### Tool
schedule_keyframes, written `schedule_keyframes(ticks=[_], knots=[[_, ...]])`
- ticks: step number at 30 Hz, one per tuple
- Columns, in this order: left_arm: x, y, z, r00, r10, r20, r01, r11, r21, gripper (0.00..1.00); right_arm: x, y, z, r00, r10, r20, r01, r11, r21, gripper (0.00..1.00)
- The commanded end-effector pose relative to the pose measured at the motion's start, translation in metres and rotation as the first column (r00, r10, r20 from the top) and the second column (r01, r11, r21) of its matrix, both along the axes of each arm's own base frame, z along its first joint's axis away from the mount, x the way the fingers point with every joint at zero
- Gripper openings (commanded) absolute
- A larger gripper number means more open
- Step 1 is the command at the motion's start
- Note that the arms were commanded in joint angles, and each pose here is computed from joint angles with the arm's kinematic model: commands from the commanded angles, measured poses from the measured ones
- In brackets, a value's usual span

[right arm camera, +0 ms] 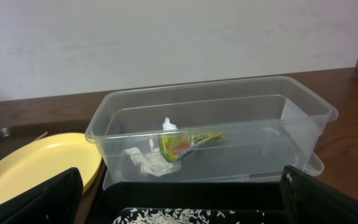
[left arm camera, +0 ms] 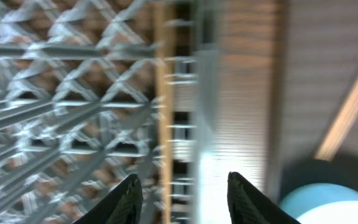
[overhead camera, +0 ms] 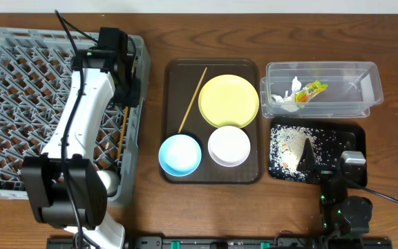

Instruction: Sort waste into correct bins and load items into the dishwasher

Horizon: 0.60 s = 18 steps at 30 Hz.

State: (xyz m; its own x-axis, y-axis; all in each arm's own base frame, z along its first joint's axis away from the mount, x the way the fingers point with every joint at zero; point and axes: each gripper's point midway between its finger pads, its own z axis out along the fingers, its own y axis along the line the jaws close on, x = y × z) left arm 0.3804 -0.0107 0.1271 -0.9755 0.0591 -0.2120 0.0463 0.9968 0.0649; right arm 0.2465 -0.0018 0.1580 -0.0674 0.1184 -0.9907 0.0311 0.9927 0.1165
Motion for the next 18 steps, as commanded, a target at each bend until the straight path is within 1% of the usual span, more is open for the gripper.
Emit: schedule_keyframes(ticks=[1,2,4,6,8,11,14,18], knots=[[0.002,-0.060,0.037,0.993,-0.076,0.094,0.100,0.951,-0.292,0.46,0.000,-0.003,0.000,1.000,-0.012,0.000,0.012,1.000,-0.011,0.99],[0.002,-0.075,0.039,0.989,-0.105,0.103,0.134,0.932,-0.336,0.46,0.000,-0.003,0.000,1.000,-0.011,0.000,0.011,1.000,-0.011,0.99],[0.001,-0.093,0.036,0.983,-0.148,0.109,0.177,0.922,-0.344,0.46,0.000,-0.003,0.000,1.000,-0.011,0.000,0.011,1.000,-0.011,0.99],[0.002,-0.108,0.028,0.974,-0.191,0.120,0.219,0.926,-0.307,0.45,0.000,-0.003,0.000,1.000,-0.011,0.000,0.011,1.000,-0.011,0.99],[0.005,-0.119,0.014,0.965,-0.230,0.127,0.255,0.936,-0.242,0.46,0.000,-0.003,0.000,1.000,-0.012,0.000,0.012,1.000,-0.011,0.99],[0.006,-0.135,-0.011,0.954,-0.280,0.108,0.295,0.941,-0.166,0.46,0.000,-0.003,0.000,1.000,-0.012,0.000,0.012,1.000,-0.011,0.99],[0.001,-0.152,-0.035,0.943,-0.326,0.058,0.331,0.931,-0.151,0.46,0.000,-0.003,0.000,1.000,-0.012,0.000,0.012,1.000,-0.011,0.99],[-0.002,-0.161,-0.066,0.941,-0.338,-0.006,0.334,0.932,-0.144,0.44,0.000,-0.003,0.000,1.000,-0.011,0.000,0.011,1.000,-0.011,0.99]])
